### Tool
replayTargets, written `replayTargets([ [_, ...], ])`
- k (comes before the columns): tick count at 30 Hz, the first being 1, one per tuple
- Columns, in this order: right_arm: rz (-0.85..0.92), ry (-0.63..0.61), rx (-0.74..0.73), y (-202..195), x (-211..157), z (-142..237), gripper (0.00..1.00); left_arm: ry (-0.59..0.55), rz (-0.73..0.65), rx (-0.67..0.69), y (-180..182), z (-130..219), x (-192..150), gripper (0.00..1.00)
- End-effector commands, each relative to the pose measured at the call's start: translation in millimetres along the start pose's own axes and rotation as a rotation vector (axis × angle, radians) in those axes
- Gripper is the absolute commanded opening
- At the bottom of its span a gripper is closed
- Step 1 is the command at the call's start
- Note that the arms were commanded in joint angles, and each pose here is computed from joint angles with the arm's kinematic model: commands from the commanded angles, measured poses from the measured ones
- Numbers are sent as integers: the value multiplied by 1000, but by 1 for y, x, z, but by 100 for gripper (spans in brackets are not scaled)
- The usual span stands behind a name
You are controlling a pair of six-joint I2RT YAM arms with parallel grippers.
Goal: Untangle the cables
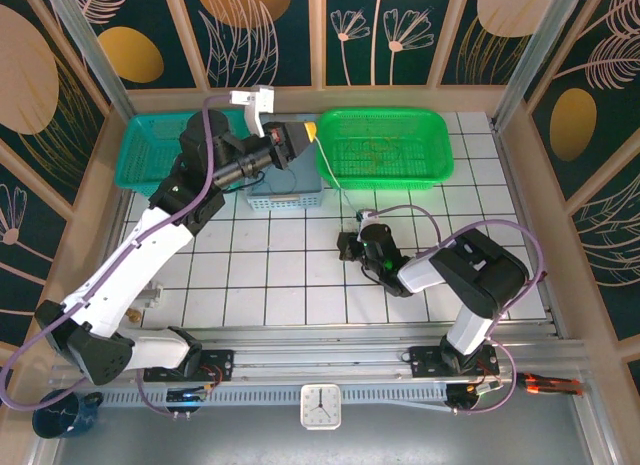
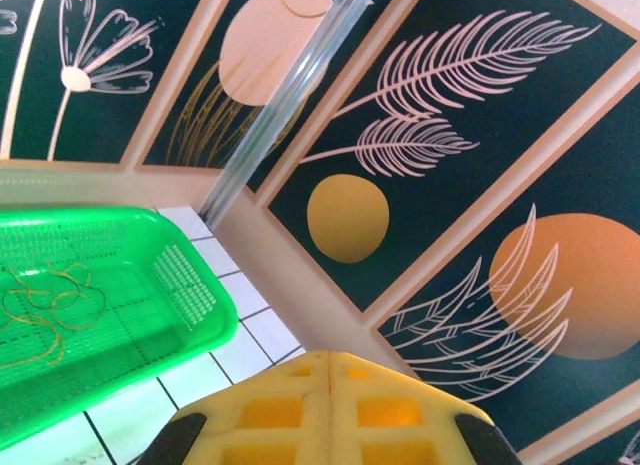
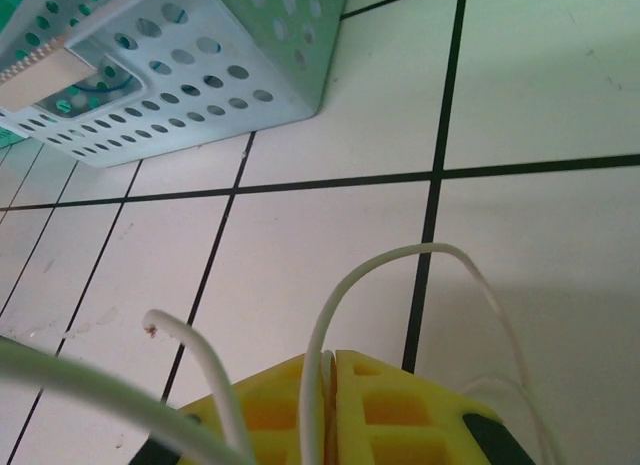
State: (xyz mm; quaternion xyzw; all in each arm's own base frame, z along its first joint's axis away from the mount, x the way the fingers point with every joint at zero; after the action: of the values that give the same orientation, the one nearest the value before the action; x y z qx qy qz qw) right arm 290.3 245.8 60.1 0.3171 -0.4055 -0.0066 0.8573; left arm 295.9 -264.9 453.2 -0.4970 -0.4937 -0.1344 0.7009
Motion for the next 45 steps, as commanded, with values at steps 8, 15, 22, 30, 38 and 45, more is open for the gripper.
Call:
replayTargets([
  [8,-31,-1,-37,-14,-9,-1,0,-96,-116,52,-20,23,36,0],
  [15,-47,11,-20,-12,-12,0,0,-138,-139,48,-29,31,49,0],
  [22,-43,27,25,2,-10,2,9,-100,-121,2,-29,23,40,0],
  [30,-3,18,75,25,3,8,29,-56,-99,-50,-30,13,30,0],
  [38,57,20,129,48,18,20,50,-47,-86,-50,-26,12,25,0],
  [45,107,36,183,64,25,28,65,-45,-79,-48,-24,11,22,0],
])
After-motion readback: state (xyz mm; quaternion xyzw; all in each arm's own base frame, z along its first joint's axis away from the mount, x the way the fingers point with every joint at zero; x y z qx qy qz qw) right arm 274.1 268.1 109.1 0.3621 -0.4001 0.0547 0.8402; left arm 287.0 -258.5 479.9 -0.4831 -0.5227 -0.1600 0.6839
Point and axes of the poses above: each hand's point on the last joint's axis, 136 mm out from that joint toward the fingers, its own z axis back along the fingers, its own y axis along the line the jaws close on, x = y × z, the point moved 3 cm from there along z, back along the fingers, and after that the axes turned 3 degrees about -z, right-handed, at the moved point
